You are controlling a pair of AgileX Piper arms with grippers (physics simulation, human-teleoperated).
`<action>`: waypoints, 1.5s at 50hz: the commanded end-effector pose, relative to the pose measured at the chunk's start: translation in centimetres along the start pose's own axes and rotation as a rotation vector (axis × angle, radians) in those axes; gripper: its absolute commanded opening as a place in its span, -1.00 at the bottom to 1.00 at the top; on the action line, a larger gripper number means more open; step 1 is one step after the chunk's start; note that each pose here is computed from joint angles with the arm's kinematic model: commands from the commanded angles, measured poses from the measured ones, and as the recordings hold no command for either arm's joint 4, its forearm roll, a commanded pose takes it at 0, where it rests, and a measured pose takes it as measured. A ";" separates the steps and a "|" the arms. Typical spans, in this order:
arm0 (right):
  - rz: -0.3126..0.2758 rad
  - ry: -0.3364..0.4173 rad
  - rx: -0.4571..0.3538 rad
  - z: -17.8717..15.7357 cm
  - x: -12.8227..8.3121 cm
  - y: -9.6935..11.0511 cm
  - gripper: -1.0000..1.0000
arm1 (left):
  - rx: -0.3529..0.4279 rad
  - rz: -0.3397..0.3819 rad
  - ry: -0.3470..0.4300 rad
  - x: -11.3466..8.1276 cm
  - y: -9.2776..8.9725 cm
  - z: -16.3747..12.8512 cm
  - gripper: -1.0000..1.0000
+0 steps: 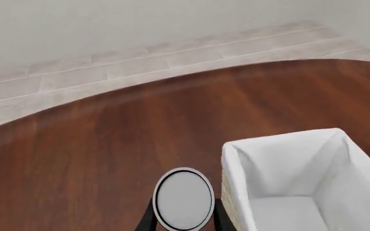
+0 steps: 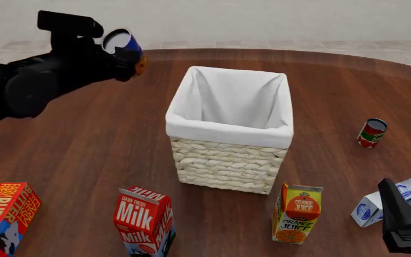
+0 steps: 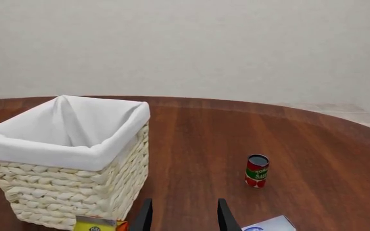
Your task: Pick up the alphabet soup and the tomato sauce, and put them in the basket.
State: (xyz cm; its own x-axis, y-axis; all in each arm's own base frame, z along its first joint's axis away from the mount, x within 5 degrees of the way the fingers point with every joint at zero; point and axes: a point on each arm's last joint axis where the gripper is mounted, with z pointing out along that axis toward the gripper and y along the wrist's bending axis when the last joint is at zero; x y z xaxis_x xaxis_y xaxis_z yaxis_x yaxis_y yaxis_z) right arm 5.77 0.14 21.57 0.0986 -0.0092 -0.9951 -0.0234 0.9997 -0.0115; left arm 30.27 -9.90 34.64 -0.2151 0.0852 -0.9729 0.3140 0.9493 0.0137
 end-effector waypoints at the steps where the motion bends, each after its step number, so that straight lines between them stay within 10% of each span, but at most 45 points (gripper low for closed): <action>1: 0.001 -0.001 -0.001 -0.1 0.0 0.0 1.00 | 0.063 0.022 -0.039 -2.2 -2.0 -0.9 -1.00; 43: 0.004 0.001 -0.007 -0.1 0.0 0.0 1.00 | 0.253 0.113 -0.013 -4.6 -8.5 -0.7 -1.00; 75: 0.002 0.003 -0.014 0.3 0.0 0.1 1.00 | 0.314 0.211 0.098 -3.0 -11.5 2.6 -1.00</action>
State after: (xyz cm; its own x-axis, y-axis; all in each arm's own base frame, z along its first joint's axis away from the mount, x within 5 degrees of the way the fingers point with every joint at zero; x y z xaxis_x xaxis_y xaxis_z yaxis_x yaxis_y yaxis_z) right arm 5.87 0.21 21.58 0.0972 -0.0054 -0.9953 -0.0346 0.9994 -0.0088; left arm 29.04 -21.02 37.07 -0.2059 0.2724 -0.9399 0.6096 0.7870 0.0945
